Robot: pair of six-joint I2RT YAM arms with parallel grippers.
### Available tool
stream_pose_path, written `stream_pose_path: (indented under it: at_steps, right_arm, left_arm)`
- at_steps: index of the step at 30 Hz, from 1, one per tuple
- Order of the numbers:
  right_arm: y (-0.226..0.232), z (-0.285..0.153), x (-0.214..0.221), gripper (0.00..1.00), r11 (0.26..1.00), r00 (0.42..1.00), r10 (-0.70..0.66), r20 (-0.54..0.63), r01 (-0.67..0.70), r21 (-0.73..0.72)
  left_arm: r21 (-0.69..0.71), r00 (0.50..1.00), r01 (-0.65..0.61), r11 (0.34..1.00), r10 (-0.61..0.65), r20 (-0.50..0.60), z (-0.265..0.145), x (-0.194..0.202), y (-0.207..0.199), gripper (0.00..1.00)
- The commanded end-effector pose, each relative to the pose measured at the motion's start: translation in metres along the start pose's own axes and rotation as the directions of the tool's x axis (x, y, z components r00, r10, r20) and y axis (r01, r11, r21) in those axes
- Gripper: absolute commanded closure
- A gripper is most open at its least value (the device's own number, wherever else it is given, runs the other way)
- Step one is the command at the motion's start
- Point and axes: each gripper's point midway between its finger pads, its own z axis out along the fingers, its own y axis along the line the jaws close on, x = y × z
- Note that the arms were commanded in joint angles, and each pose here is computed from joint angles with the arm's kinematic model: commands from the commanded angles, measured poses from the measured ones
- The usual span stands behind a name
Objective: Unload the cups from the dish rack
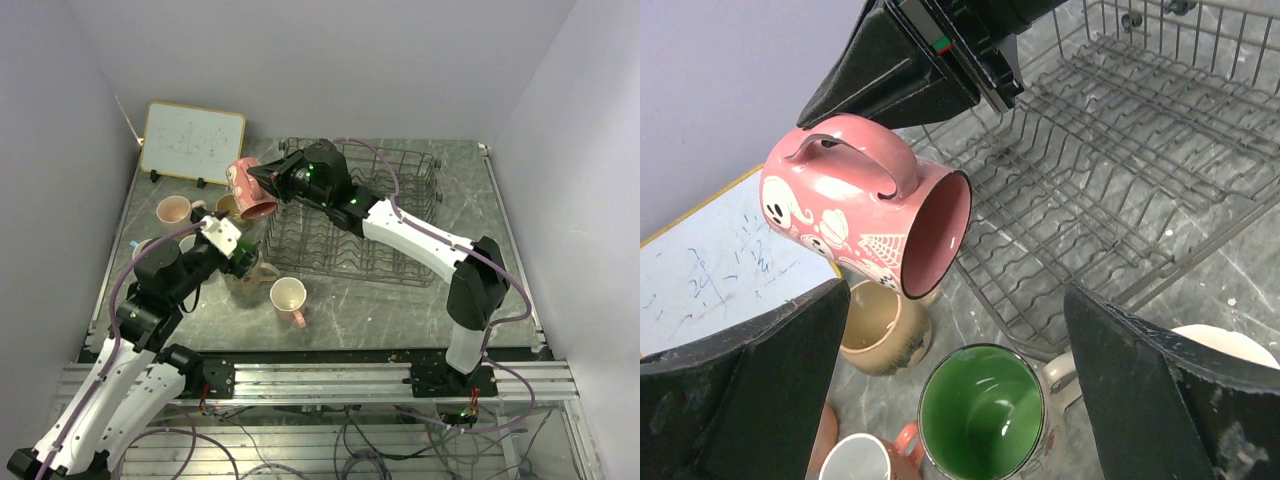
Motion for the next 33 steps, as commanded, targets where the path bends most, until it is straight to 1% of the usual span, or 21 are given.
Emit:
stream_pose_path:
  at_steps: [1, 5, 10, 13, 18, 22, 28, 29, 33]
  right_arm:
    - [0.09, -0.032, -0.003, 1.0, 0.965, 0.998, 0.048, 0.03, -0.039, -0.258]
    - [0.093, -0.041, -0.001, 1.0, 0.958, 0.997, 0.064, 0.035, -0.051, -0.282]
    - [0.105, -0.056, 0.003, 1.0, 0.949, 0.997, 0.065, 0.031, -0.052, -0.31]
    - [0.114, -0.065, 0.007, 1.0, 0.941, 0.997, 0.068, 0.027, -0.055, -0.335]
    - [0.123, -0.078, 0.019, 1.0, 0.933, 0.998, 0.061, 0.009, -0.054, -0.355]
    - [0.123, -0.086, 0.028, 1.0, 0.931, 0.998, 0.058, -0.004, -0.056, -0.36]
    - [0.116, -0.095, 0.043, 1.0, 0.933, 0.998, 0.056, -0.035, -0.065, -0.354]
    - [0.116, -0.097, 0.045, 1.0, 0.933, 0.998, 0.055, -0.039, -0.065, -0.353]
    - [0.115, -0.102, 0.052, 1.0, 0.933, 0.997, 0.049, -0.065, -0.068, -0.353]
  left_arm:
    - [-0.052, 0.992, 0.02, 0.998, -0.014, 0.123, 0.002, -0.022, 0.008, 0.01]
    - [-0.031, 0.993, 0.01, 0.999, -0.006, 0.122, 0.005, -0.018, 0.004, 0.01]
    - [-0.135, 0.992, -0.024, 0.991, 0.04, 0.117, 0.01, -0.007, 0.02, 0.01]
    - [-0.172, 0.99, -0.057, 0.983, 0.078, 0.114, 0.016, -0.006, 0.028, 0.0]
    - [-0.29, 0.985, -0.078, 0.954, 0.118, 0.124, 0.024, -0.018, 0.055, 0.0]
    - [-0.317, 0.98, -0.066, 0.946, 0.122, 0.158, 0.029, -0.033, 0.064, 0.02]
    - [-0.351, 0.975, -0.065, 0.934, 0.133, 0.176, 0.026, -0.044, 0.072, 0.13]
    - [-0.36, 0.974, -0.073, 0.93, 0.145, 0.177, 0.024, -0.046, 0.074, 0.16]
    - [-0.356, 0.967, -0.094, 0.93, 0.17, 0.188, 0.02, -0.054, 0.074, 0.39]
